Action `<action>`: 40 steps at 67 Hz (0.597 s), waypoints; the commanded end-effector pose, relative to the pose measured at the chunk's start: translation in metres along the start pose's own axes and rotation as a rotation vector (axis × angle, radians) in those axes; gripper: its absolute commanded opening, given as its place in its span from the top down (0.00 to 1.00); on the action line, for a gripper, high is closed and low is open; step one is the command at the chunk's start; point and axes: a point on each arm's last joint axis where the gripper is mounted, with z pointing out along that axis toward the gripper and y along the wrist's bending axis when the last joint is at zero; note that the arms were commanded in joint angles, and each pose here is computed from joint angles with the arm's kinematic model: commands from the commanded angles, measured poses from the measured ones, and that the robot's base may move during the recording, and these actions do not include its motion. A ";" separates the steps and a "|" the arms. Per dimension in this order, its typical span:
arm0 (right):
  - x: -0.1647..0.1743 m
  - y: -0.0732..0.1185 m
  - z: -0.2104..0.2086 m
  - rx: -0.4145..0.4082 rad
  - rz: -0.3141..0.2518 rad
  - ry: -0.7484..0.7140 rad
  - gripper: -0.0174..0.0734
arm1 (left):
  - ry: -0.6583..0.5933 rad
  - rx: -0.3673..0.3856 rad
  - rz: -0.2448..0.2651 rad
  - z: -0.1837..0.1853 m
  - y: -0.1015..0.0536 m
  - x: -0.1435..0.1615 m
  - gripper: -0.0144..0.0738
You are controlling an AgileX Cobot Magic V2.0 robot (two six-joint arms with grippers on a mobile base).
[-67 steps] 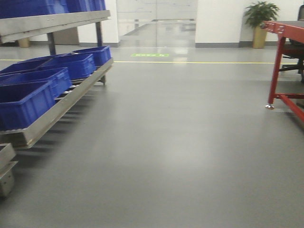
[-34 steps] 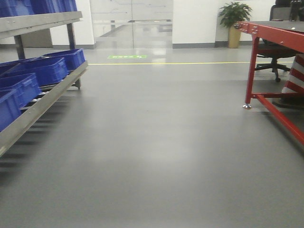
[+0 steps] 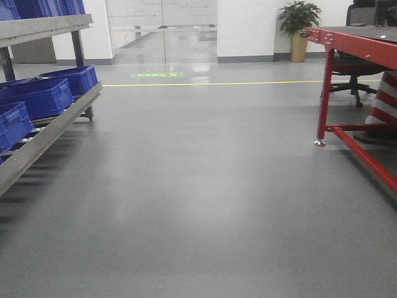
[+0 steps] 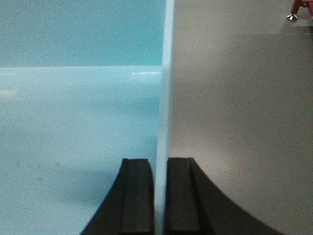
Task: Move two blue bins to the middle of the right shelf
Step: 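Drive the base along the aisle to the other bin shelf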
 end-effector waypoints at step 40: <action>-0.005 0.002 -0.009 -0.041 0.008 -0.048 0.99 | -0.056 0.035 -0.007 -0.006 -0.001 -0.006 0.96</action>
